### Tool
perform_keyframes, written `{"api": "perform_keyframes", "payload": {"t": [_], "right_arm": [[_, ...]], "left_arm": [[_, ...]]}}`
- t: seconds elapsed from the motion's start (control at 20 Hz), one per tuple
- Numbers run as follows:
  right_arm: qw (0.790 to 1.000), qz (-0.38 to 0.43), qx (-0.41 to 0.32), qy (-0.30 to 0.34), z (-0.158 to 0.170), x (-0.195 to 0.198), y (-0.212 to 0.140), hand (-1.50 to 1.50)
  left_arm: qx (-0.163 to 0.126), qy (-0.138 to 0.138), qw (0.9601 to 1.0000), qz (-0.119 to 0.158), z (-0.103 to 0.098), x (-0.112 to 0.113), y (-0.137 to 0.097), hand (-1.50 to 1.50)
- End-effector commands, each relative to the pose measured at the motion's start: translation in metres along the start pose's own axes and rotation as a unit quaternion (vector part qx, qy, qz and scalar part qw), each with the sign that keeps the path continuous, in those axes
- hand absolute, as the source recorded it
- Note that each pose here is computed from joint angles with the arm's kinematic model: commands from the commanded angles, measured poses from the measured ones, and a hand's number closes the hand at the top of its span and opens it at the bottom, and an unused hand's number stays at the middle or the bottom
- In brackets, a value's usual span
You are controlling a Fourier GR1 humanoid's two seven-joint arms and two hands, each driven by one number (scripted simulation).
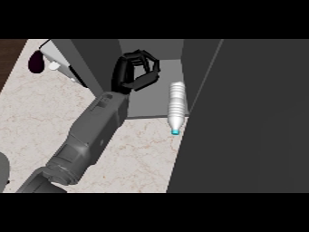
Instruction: Pick up the bottled water, place it into the cabinet and close the cabinet
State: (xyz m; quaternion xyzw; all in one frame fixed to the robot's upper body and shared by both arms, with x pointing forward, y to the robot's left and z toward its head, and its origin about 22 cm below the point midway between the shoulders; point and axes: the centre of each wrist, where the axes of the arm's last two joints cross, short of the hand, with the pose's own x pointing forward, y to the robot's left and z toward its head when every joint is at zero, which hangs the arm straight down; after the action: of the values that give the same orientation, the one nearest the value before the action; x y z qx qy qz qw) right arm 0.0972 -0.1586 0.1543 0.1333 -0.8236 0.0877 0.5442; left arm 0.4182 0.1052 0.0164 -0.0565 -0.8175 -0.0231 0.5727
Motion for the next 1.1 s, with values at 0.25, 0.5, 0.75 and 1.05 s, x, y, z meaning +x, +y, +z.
{"api": "perform_keyframes", "payload": {"t": [0.25,0.5,0.75,1.05], "right_arm": [[0.999,0.033,-0.014,-0.013,0.007,0.028,-0.009,-1.50],[0.999,0.041,-0.019,-0.005,0.010,0.027,-0.012,-1.50],[0.999,0.039,0.005,0.003,0.011,0.024,-0.007,-1.50],[0.996,0.050,0.065,0.017,0.004,0.020,-0.008,1.50]], "left_arm": [[-0.062,0.014,0.9905,0.122,0.019,-0.001,0.012,1.50],[-0.036,0.016,0.9875,0.153,0.047,-0.003,0.014,1.50],[-0.044,0.024,0.9855,0.162,0.083,-0.005,0.040,1.50],[-0.054,0.028,0.9828,0.174,0.140,0.011,0.045,1.50]]}}
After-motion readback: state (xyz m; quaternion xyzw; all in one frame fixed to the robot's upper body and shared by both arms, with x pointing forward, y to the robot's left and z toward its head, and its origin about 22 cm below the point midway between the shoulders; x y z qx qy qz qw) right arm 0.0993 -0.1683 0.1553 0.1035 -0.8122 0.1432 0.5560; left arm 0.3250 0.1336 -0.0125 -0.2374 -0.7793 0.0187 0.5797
